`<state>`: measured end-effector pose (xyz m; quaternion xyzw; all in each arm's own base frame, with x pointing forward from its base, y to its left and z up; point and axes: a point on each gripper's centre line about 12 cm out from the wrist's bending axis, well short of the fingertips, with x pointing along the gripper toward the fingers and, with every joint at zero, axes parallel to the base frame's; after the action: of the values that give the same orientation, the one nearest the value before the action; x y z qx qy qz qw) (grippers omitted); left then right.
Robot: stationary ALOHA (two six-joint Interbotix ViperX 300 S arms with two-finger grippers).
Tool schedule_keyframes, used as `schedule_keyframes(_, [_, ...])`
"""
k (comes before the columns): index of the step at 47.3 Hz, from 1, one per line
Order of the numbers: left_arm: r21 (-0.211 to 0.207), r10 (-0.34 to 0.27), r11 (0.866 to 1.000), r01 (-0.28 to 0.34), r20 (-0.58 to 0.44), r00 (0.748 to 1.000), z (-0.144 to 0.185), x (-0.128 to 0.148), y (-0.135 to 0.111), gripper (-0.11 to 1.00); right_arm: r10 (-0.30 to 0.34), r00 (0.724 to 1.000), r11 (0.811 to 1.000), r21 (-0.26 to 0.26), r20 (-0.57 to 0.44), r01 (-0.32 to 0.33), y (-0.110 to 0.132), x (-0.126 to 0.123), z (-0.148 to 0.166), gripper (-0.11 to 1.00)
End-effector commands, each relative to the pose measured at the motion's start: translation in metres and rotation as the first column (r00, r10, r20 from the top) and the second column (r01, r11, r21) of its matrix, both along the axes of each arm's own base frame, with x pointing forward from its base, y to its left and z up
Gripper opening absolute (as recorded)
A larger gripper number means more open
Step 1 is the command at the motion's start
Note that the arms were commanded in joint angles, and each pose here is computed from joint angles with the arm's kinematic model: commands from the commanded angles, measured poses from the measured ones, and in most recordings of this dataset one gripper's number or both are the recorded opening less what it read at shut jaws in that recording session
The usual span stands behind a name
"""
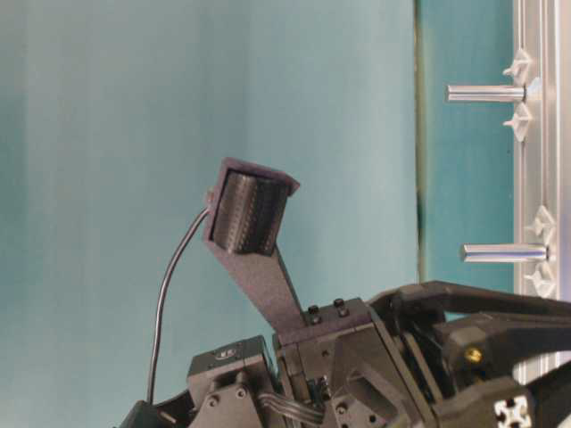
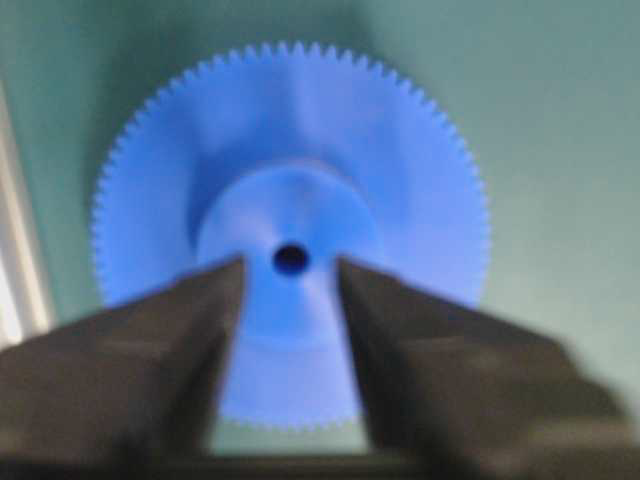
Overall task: Find the location of the shaft and insert the large gear.
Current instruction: 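Lower the left gripper around the blue gear's hub, then close the left gripper on the gear hub and lift it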
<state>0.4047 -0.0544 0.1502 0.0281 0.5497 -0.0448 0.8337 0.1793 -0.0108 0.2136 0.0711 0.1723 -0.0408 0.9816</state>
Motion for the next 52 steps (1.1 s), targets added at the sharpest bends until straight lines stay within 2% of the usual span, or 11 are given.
schedule_keyframes(1, [-0.007,0.005,1.000,-0.005,0.029,1.000,0.009,0.002,-0.002,0.69,-0.007,1.000,1.000,0.009,0.019,0.007,-0.001,0.002,0.004,-0.02])
schedule_keyframes(4, [-0.009,0.011,1.000,-0.010,0.025,1.000,0.007,0.002,-0.002,0.84,-0.006,1.000,1.000,0.009,0.022,0.006,0.000,0.002,0.005,-0.02])
schedule_keyframes(8, [-0.008,0.011,1.000,-0.010,0.024,1.000,0.006,0.003,-0.002,0.95,-0.005,1.000,1.000,0.007,0.028,0.005,0.000,0.001,0.006,-0.02])
schedule_keyframes(52, [-0.007,0.019,1.000,-0.019,-0.010,1.000,-0.015,0.007,-0.003,0.94,-0.005,0.999,1.000,0.008,0.042,0.005,0.000,-0.002,0.007,-0.02])
